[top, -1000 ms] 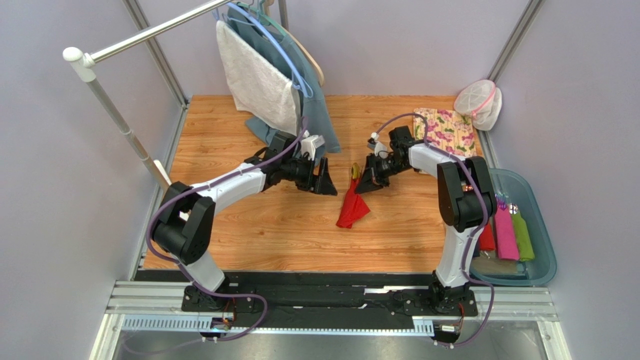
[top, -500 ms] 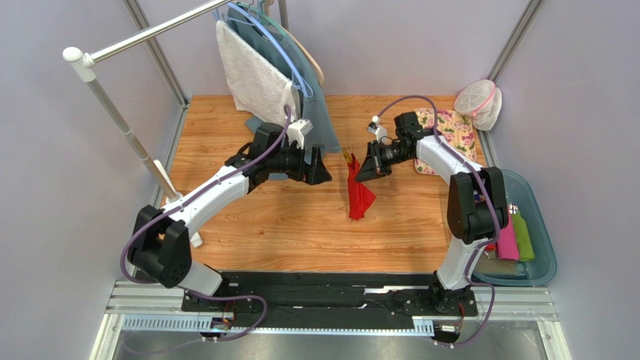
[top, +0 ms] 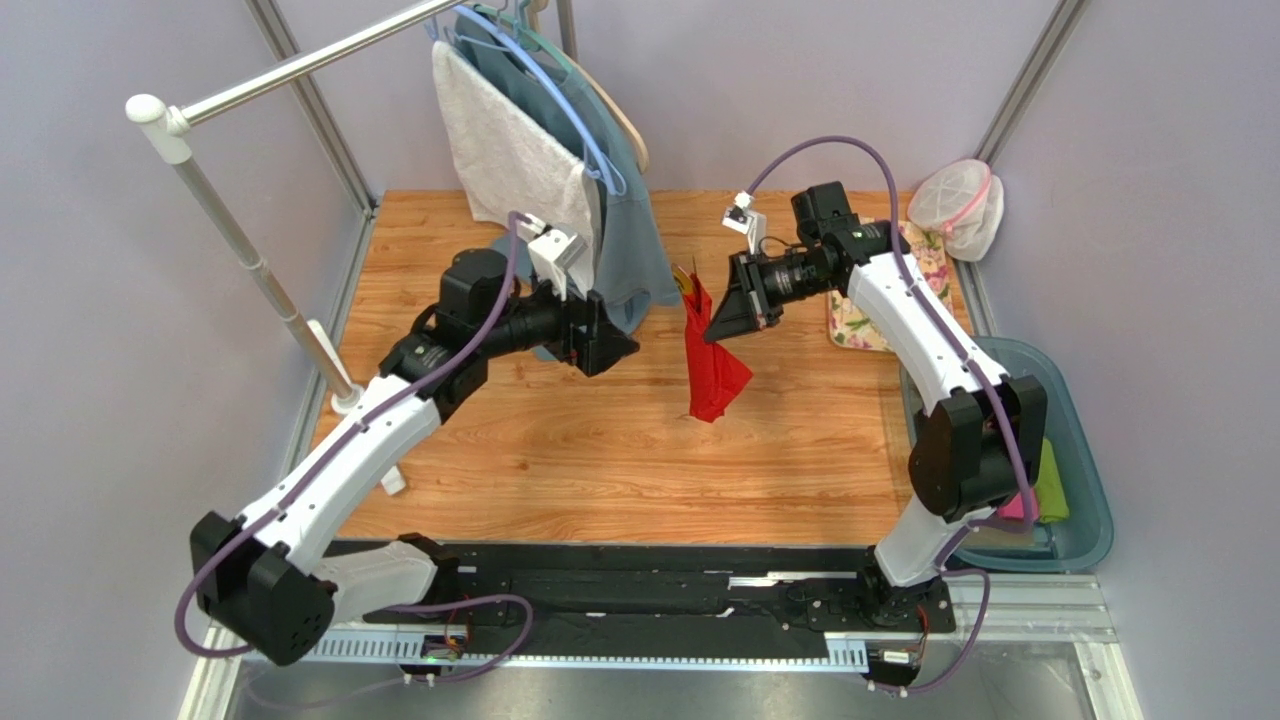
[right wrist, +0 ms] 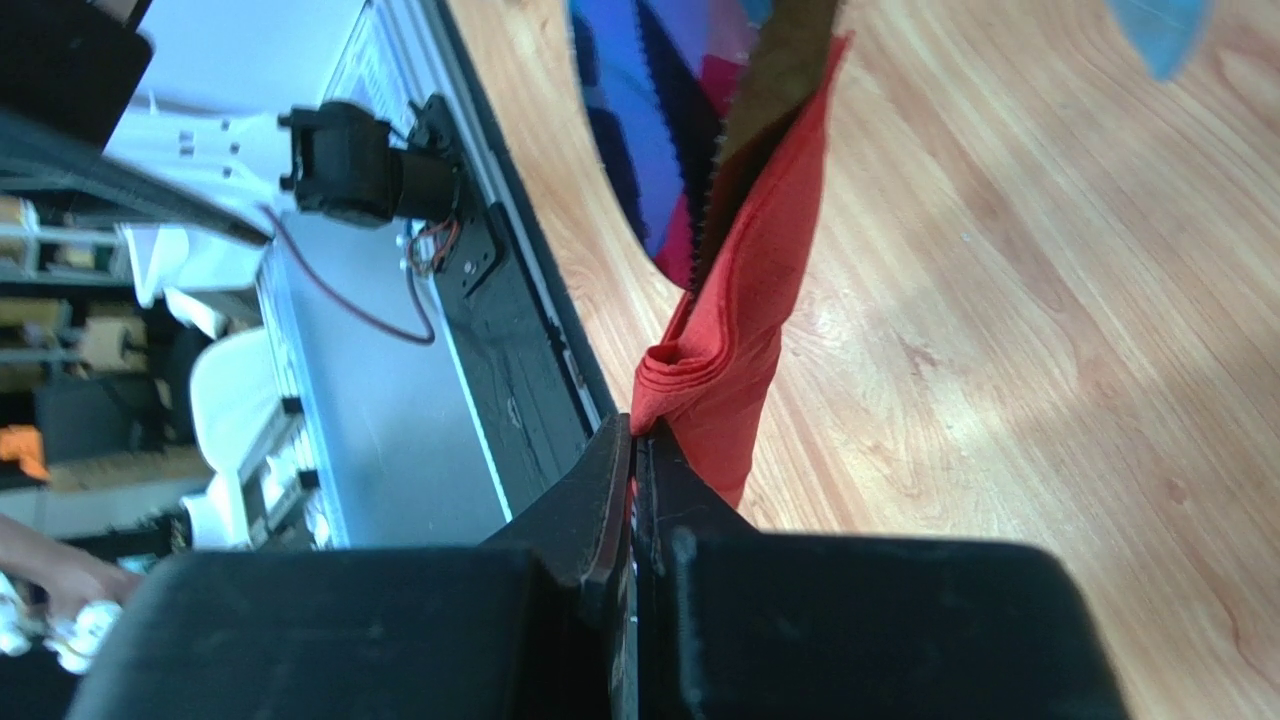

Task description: Place the utensils on the paper napkin and roll it up

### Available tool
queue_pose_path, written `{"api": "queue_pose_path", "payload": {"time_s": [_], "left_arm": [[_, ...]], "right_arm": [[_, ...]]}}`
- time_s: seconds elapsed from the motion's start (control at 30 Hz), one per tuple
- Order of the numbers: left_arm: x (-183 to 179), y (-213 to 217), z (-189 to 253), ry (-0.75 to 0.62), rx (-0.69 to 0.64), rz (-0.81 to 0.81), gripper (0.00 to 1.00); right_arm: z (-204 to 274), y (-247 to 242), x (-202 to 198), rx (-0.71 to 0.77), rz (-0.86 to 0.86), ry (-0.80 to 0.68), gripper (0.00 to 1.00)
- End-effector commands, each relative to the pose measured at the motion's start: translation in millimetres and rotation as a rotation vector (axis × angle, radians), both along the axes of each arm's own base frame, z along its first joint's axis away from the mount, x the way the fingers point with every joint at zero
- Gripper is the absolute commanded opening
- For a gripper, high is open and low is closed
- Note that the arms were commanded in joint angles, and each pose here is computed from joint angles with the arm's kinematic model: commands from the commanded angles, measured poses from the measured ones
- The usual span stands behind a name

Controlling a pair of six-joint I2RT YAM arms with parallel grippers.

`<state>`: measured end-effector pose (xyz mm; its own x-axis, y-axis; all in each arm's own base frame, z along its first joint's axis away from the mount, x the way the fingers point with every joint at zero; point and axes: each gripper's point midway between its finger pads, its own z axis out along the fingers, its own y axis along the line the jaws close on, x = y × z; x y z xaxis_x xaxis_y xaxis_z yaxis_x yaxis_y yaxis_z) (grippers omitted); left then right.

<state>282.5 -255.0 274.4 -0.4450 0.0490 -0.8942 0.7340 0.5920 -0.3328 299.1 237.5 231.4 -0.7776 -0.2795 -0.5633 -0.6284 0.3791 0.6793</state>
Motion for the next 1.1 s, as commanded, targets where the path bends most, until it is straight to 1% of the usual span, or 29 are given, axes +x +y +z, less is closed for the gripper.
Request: {"api": "queue_pose_path", "payload": {"time_s": [0.0,0.07,0.1,0.13,0.2,0.23,0.27,0.3,0.33,0.37,0.43,0.53,0.57,0.6,0.63,0.7,0.73,0.87,1.07], "left_arm": [[-38,17,27,-0.095,-0.033,-0.081,0.99],[-43,22,30,-0.13,-0.04,-0.072,0.99],[-47,24,35,-0.166,-0.041,-0.082,0.99],[-52,22,29,-0.166,-0.043,-0.111,0.98],[-60,17,36,-0.244,-0.069,-0.18,0.96],[-70,12,28,-0.24,-0.086,-0.244,0.95],[-71,8,37,-0.282,-0.119,-0.272,0.95],[-73,4,34,-0.282,-0.129,-0.305,0.94],[-81,0,29,-0.273,-0.142,-0.371,0.93],[-80,-4,29,-0.298,-0.148,-0.397,0.93],[-80,-6,24,-0.305,-0.149,-0.421,0.94],[-73,-12,31,-0.399,-0.195,-0.428,0.93],[-71,-14,28,-0.374,-0.212,-0.429,0.93],[-71,-16,30,-0.378,-0.222,-0.441,0.93],[-79,-18,34,-0.405,-0.237,-0.506,0.93],[-87,-21,31,-0.41,-0.25,-0.572,0.92],[-87,-22,35,-0.426,-0.266,-0.578,0.92],[-81,-27,31,-0.439,-0.27,-0.6,0.91],[-81,-31,50,-0.489,-0.331,-0.619,0.89]], "right_arm": [[57,7,-26,0.079,0.121,-0.178,0.0],[67,11,-33,0.087,0.146,-0.213,0.0],[74,11,-36,0.094,0.153,-0.239,0.0],[78,15,-43,0.097,0.175,-0.25,0.0],[89,18,-50,0.101,0.201,-0.3,0.0],[89,21,-58,0.092,0.222,-0.301,0.0],[93,22,-61,0.089,0.234,-0.318,0.0],[100,25,-65,0.089,0.256,-0.355,0.0],[103,25,-67,0.073,0.259,-0.368,0.0],[105,26,-69,0.068,0.27,-0.388,0.0],[111,29,-73,0.041,0.295,-0.456,0.0],[115,32,-82,0.024,0.325,-0.501,0.0],[117,33,-84,0.019,0.33,-0.511,0.0],[118,35,-87,0.012,0.339,-0.528,0.0],[120,35,-87,0.009,0.339,-0.536,0.0],[122,38,-89,-0.001,0.346,-0.561,0.0],[126,40,-90,0.003,0.345,-0.573,0.0],[136,44,-98,0.005,0.36,-0.628,0.0],[143,50,-105,0.001,0.393,-0.702,0.0]]}}
